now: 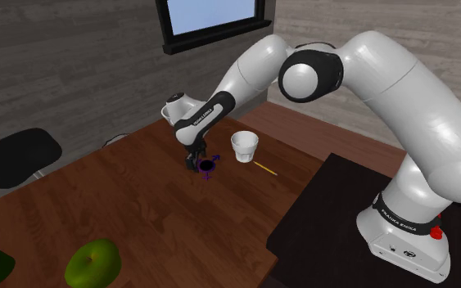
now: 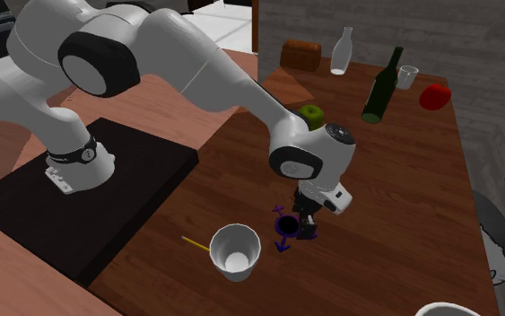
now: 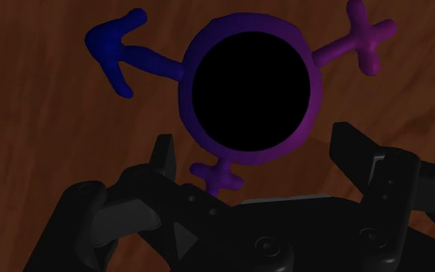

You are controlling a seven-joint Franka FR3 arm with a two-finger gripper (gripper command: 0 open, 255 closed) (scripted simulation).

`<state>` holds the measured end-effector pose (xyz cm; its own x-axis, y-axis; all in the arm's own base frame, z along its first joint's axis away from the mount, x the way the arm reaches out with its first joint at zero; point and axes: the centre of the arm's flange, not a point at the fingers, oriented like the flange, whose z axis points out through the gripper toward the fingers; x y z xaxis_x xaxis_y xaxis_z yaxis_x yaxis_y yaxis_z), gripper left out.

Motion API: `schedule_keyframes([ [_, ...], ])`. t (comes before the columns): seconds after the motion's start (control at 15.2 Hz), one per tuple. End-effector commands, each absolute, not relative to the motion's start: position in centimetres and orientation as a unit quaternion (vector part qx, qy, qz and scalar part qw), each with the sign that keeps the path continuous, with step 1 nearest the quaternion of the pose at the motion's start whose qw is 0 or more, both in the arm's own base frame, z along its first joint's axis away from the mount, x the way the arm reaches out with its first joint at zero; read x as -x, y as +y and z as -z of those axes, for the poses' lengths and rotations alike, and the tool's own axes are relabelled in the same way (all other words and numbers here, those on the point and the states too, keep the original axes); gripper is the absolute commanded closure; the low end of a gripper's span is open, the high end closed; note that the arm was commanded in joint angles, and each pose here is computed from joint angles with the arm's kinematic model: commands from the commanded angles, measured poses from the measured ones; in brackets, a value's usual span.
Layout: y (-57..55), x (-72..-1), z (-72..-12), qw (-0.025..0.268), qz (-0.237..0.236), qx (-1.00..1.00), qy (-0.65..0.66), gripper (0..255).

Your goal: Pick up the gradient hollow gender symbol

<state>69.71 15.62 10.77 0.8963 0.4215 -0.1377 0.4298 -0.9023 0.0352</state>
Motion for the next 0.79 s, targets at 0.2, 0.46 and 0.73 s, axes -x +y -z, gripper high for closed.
schedule_keyframes([
  [0.2,15.62,-69.73,-10.45,0.032,0.063,-0.973,0.219,255],
  [0.46,15.62,-69.74,-10.45,0.032,0.063,-0.973,0.219,255],
  [0.73,15.59,-69.74,-10.96,0.032,0.063,-0.973,0.219,255],
])
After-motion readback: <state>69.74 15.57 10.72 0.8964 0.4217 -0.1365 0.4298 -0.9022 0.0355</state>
